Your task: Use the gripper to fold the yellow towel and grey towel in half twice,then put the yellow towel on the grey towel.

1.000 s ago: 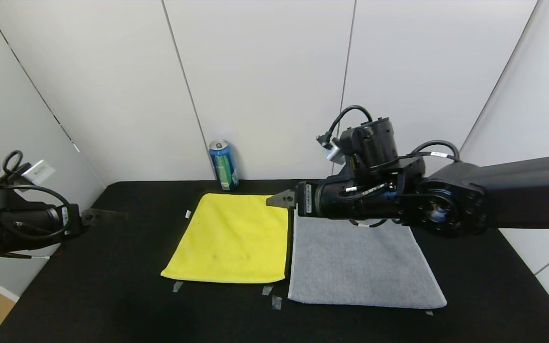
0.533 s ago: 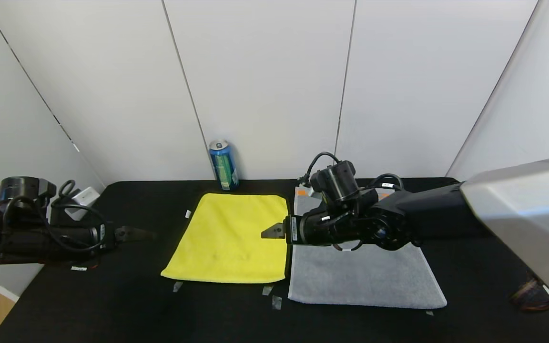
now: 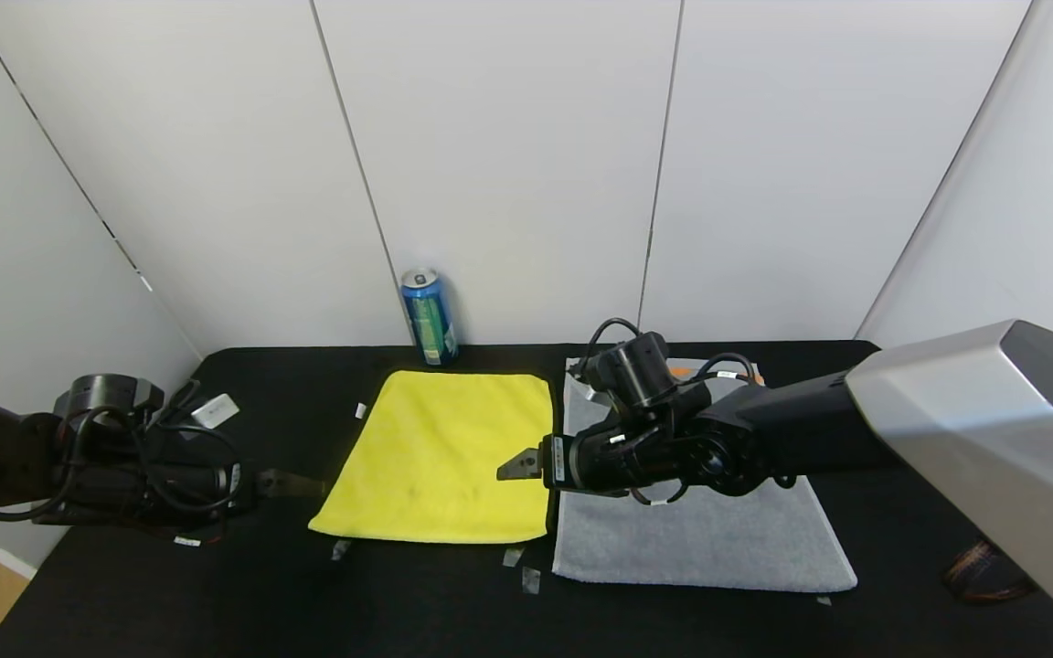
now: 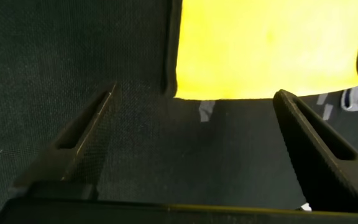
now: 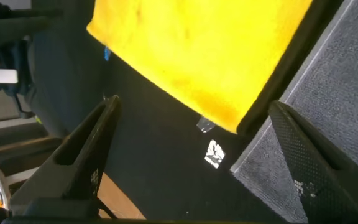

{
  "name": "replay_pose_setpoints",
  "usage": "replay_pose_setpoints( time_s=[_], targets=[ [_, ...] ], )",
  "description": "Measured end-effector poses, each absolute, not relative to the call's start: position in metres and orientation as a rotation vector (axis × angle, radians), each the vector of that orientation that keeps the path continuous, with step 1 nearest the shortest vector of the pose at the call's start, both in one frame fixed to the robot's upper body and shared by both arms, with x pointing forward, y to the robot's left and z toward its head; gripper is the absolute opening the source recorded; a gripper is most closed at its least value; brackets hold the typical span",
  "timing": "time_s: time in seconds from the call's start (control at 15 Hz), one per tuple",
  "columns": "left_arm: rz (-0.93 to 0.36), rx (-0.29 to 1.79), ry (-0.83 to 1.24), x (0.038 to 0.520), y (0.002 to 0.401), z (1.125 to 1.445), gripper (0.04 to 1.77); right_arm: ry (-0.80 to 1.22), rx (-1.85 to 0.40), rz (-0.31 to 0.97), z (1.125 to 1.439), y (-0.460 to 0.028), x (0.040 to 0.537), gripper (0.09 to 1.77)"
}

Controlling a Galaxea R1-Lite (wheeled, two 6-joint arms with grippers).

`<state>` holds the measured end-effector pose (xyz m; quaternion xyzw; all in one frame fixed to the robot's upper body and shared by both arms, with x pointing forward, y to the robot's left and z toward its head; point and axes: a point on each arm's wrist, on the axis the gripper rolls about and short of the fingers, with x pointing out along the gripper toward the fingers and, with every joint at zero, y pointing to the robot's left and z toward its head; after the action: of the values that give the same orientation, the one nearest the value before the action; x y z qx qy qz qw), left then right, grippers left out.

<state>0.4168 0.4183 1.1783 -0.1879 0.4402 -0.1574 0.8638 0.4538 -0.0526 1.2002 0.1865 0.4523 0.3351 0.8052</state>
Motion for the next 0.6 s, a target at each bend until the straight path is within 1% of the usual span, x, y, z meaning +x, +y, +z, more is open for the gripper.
replay_pose_setpoints(
  time_s=[0.6],
  targets=[
    [-0.418,-0.371,0.970,0.424,0.395,1.162,1.72,0.961,0.401,0.713,1.201,-0.056,0.453,1.71]
  ],
)
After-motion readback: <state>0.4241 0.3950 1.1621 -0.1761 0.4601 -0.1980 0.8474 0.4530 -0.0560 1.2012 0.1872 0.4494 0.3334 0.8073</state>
